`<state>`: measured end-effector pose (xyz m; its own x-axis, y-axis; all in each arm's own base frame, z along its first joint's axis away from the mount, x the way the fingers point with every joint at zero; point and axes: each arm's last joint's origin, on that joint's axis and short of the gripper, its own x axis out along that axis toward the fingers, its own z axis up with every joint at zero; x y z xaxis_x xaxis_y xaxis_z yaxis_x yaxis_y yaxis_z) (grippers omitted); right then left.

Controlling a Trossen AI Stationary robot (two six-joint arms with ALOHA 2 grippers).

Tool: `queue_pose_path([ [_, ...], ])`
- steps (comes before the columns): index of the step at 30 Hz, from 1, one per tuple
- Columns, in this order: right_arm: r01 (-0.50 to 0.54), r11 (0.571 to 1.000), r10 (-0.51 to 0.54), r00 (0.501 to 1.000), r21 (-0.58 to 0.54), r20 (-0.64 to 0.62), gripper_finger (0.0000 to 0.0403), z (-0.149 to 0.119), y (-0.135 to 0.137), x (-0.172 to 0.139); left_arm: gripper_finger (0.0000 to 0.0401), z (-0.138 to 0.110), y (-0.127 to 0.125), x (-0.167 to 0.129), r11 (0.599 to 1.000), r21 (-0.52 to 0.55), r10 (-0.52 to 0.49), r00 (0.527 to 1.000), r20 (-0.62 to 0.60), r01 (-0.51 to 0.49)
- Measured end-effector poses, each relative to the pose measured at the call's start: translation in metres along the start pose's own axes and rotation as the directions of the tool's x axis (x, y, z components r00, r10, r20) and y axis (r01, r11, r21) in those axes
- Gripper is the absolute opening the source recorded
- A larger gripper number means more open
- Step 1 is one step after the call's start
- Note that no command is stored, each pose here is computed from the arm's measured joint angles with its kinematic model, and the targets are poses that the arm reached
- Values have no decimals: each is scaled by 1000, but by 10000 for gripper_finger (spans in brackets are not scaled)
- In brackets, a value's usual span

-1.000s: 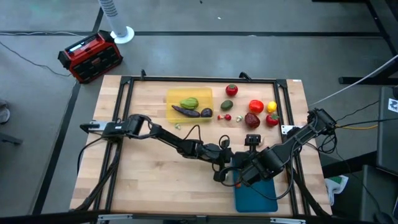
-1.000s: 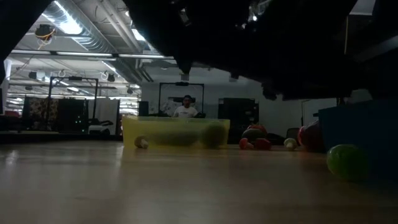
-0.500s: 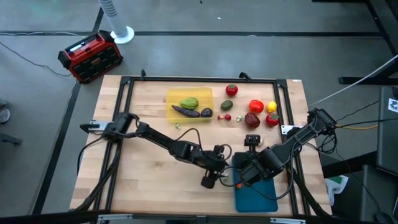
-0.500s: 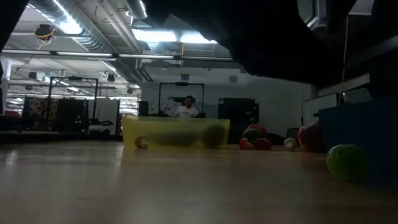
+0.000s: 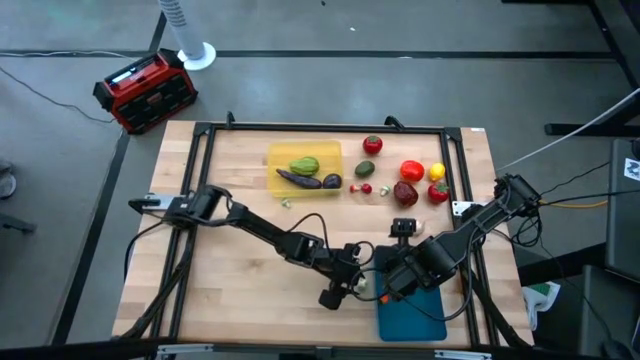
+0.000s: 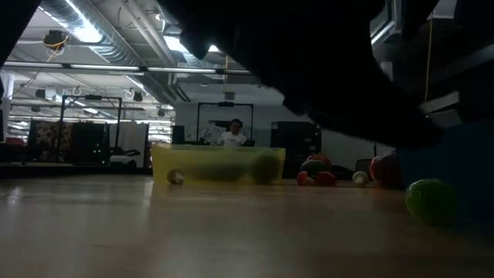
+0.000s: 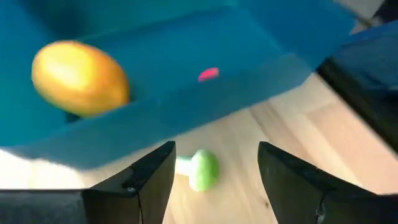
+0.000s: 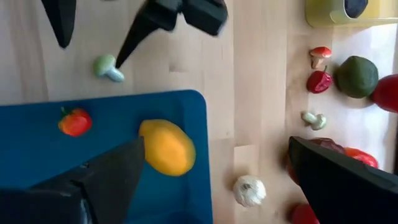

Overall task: Sort produce into baskets
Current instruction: Put the green mushroom into the yellow bin

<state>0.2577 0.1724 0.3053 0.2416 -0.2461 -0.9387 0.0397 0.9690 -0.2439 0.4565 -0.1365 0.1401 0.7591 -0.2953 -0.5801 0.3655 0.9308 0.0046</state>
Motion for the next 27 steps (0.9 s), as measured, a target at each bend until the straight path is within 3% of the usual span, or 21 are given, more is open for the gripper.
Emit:
queue_pose_path([
  [6,-31,999,31,999,18,29,392,3,3,0,223,-5,8,8,997,-16,-75,996,41,76],
  [10,-41,999,40,998,22,39,392,4,3,0,223,-15,15,18,983,-108,-145,988,57,150],
  [13,-48,999,47,998,22,34,392,4,4,0,223,-20,22,21,975,-162,-147,988,54,154],
  [22,-48,999,47,998,21,34,392,4,4,0,223,-21,25,23,975,-152,-153,986,70,162],
  [27,-47,999,46,998,21,32,392,4,3,0,223,-27,28,29,961,-203,-175,981,86,190],
])
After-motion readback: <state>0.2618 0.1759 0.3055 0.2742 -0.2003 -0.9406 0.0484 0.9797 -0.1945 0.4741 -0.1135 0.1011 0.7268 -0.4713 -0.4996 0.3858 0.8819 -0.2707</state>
